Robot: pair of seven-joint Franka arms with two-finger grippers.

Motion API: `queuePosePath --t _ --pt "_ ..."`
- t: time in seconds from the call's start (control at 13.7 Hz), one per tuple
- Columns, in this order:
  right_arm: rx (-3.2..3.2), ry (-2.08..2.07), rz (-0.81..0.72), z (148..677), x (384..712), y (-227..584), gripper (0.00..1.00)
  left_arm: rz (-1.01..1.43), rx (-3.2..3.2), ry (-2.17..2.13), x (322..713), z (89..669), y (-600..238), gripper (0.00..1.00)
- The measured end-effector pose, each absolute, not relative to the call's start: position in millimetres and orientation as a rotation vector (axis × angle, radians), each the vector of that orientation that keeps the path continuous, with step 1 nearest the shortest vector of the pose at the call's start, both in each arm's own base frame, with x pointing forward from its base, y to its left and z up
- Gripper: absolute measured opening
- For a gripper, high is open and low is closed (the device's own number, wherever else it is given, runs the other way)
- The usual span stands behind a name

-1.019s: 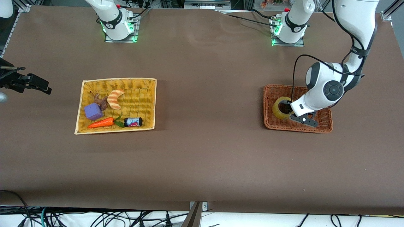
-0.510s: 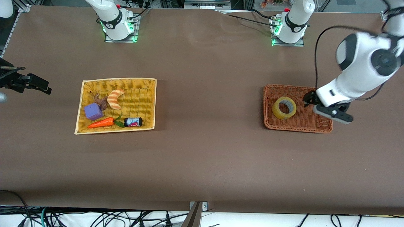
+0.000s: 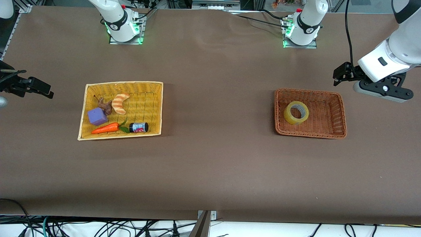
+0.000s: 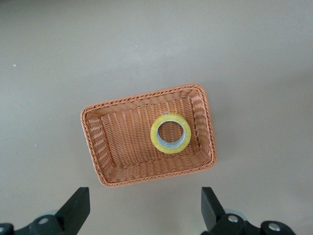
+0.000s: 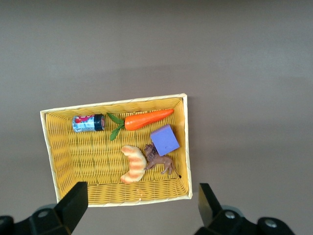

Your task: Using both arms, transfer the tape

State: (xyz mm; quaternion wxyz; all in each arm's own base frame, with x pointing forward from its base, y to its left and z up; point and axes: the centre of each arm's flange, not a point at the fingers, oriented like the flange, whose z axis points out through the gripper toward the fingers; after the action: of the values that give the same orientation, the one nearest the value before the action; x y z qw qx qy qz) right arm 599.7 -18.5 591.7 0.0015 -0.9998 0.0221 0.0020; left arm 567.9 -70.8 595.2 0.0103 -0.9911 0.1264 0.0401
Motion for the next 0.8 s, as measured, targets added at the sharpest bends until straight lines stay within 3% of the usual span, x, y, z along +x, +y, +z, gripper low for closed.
queuePosePath --t 0.8 --pt "-3.138 0.069 0.006 591.7 599.7 -18.5 1.00 0.169 -3.100 0.291 570.6 587.2 -52.6 1.00"
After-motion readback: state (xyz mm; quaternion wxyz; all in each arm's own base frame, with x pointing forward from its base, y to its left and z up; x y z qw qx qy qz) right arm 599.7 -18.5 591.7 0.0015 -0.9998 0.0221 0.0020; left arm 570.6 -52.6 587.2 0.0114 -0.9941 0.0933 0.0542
